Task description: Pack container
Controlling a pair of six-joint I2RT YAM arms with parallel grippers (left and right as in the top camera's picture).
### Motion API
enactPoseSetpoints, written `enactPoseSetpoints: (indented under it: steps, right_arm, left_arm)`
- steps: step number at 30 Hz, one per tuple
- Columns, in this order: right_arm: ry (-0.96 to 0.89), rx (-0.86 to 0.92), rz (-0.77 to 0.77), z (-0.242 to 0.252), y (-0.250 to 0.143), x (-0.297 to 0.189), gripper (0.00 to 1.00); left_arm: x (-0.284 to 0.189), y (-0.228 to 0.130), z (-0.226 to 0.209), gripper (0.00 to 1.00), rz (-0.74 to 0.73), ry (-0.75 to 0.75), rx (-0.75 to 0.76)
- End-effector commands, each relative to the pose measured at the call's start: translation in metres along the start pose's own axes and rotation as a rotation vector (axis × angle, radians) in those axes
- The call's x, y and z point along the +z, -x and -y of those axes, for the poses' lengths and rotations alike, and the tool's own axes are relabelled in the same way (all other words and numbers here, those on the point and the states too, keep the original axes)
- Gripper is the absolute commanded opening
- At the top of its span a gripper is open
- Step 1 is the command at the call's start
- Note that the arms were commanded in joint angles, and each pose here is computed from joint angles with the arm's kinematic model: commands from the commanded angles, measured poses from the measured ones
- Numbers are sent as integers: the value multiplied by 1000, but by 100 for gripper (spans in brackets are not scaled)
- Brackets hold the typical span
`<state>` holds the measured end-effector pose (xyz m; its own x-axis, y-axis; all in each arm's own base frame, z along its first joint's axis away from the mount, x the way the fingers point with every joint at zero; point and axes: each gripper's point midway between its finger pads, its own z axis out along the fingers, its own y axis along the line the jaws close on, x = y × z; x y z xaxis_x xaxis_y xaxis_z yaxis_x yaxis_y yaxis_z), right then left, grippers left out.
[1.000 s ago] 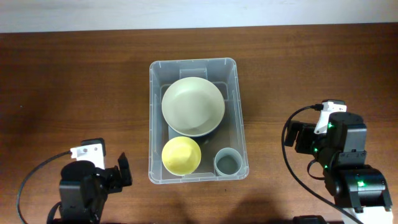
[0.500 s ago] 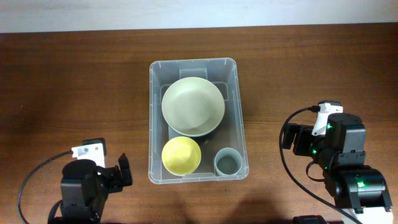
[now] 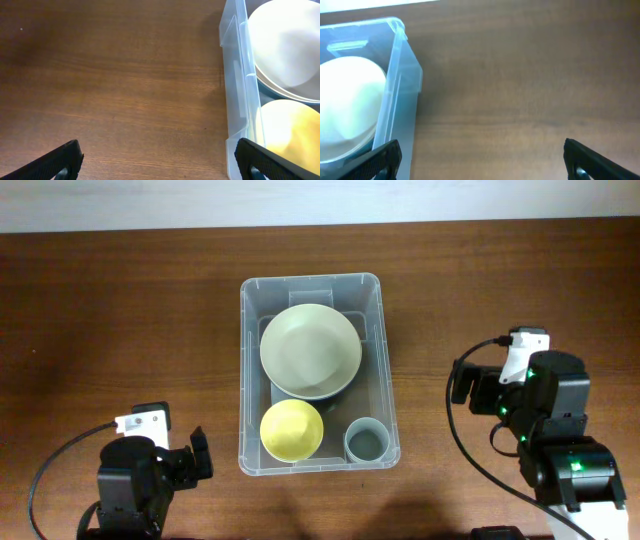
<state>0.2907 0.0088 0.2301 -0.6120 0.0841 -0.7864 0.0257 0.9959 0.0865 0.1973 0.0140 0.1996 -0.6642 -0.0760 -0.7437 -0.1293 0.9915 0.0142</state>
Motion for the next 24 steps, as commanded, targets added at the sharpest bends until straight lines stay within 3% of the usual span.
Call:
enactPoseSetpoints:
  steps: [1, 16, 24]
  right_arm:
    - [15, -69, 14, -4, 4, 4, 99]
    - [39, -178, 71, -8, 0, -13, 99]
    - [114, -174, 156, -16, -47, -33, 99]
  left_arm:
    - [1, 0, -2, 99, 2, 13, -10]
    - [1, 0, -2, 99, 2, 13, -10]
    - [1, 0, -2, 99, 2, 13, -10]
